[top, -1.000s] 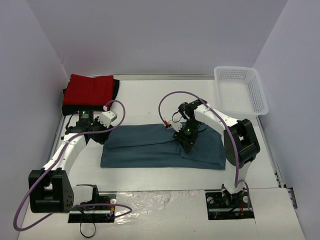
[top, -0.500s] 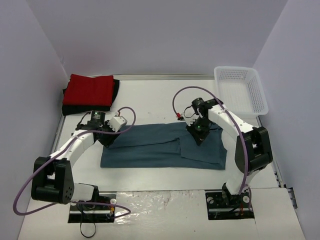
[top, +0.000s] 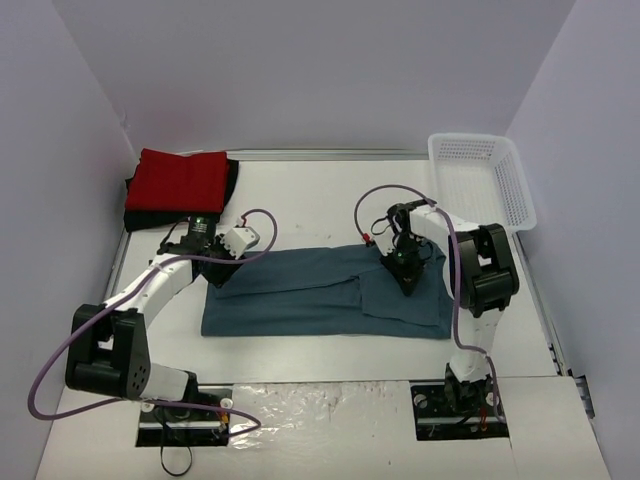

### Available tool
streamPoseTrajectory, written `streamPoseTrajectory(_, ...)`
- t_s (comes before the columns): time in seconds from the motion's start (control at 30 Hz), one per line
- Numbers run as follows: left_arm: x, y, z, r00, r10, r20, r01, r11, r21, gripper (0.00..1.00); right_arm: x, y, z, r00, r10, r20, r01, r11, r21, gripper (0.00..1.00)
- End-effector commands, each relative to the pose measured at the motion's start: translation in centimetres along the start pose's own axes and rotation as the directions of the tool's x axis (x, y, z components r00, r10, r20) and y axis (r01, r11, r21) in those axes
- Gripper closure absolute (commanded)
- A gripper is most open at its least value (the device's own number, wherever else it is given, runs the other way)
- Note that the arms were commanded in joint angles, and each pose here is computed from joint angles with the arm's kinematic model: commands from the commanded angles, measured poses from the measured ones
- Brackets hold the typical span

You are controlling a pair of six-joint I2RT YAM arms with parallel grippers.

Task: Fold and stack the t-shirts
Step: Rotate the tshirt 90 degrees

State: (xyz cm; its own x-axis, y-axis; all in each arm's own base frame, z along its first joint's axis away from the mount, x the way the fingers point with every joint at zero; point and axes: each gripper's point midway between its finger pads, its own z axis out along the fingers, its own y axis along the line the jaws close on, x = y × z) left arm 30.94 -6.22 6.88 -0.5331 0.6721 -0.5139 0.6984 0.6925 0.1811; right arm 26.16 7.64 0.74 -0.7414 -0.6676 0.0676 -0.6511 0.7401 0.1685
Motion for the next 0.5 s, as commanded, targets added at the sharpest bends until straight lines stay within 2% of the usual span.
streamPoseTrajectory(0.0, -1.6, 1.2, -1.3, 0.999, 0.004, 0.051, -0.002, 0.998, -0.055, 0.62, -1.0, -1.6, 0.1, 1.000, 0.008, -0.013, -0.007, 1.000, 0.022, 1.00)
streamPoseTrajectory(0.27, -1.0, 1.8, -2.7, 0.997, -0.016, 0.070, 0.025, 0.992, -0.124, 0.62, -4.7, -4.6, 1.7, 1.000, 0.024, -0.011, -0.023, 0.999, 0.036, 1.00)
streamPoseTrajectory(0.47, 0.2, 2.9, -3.7, 0.996, -0.080, 0.050, 0.088, 0.982, -0.167, 0.66, -11.7, -8.1, 1.4, 0.996, 0.029, 0.083, -0.034, 0.997, 0.065, 1.00)
